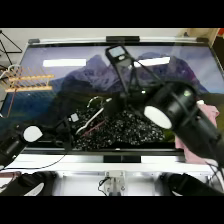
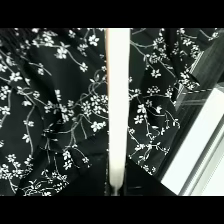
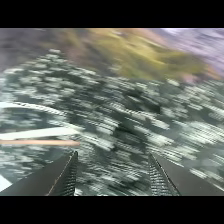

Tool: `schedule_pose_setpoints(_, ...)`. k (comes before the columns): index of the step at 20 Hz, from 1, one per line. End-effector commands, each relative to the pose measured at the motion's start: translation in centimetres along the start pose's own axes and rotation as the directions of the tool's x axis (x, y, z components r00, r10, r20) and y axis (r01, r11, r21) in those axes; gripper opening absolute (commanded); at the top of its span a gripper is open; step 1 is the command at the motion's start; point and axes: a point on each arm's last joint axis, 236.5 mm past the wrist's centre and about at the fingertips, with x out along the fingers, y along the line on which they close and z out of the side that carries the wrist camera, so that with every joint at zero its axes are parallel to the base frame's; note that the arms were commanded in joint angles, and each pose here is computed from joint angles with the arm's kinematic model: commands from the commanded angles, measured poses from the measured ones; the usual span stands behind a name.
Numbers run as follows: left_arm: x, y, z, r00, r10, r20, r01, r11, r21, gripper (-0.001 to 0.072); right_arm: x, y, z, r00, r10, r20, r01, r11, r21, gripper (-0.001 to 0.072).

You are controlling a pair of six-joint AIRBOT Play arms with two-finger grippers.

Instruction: Fold the shirts.

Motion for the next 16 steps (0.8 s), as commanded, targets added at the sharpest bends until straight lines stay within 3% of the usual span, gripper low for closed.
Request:
schedule_pose_setpoints(1, 0.0, -0.2, -0.1, 1.000, -0.009, -0.006, 0.009, 1.000, 0.004, 0.0043, -2.8, -8.7, -2.4, 0.964, -0.248, -0.092, 0.257, 0.960, 0.110, 0.0547)
schedule_pose_setpoints(5, 0.0, -0.5, -0.3, 1.000, -0.020, -0.015, 0.020, 1.000, 0.003, 0.0044, -2.2, -18.6, -5.8, 0.928, -0.304, -0.215, 0.363, 0.866, 0.343, 0.0547)
schedule_pose_setpoints(7, 0.0, -0.5, -0.3, 1.000, -0.021, -0.016, 0.021, 1.000, 0.003, 0.0044, 0.5, -20.8, -9.6, 0.921, -0.212, -0.328, 0.347, 0.831, 0.435, 0.0547)
schedule_pose_setpoints(9, 0.0, -0.5, -0.3, 1.000, -0.021, -0.016, 0.021, 1.000, 0.003, 0.0044, 3.8, -20.7, -12.2, 0.924, -0.082, -0.373, 0.266, 0.840, 0.473, 0.0547)
schedule_pose_setpoints(12, 0.0, -0.6, -0.5, 0.999, -0.025, -0.021, 0.025, 1.000, -0.004, 0.0044, 8.4, -19.0, -12.6, 0.939, 0.034, -0.342, 0.114, 0.908, 0.403, 0.0547)
schedule_pose_setpoints(16, 0.0, -0.8, -0.9, 0.998, -0.037, -0.040, 0.036, 0.999, -0.028, 0.0044, 12.2, -17.4, -12.0, 0.948, 0.076, -0.308, 0.003, 0.969, 0.249, 0.0547)
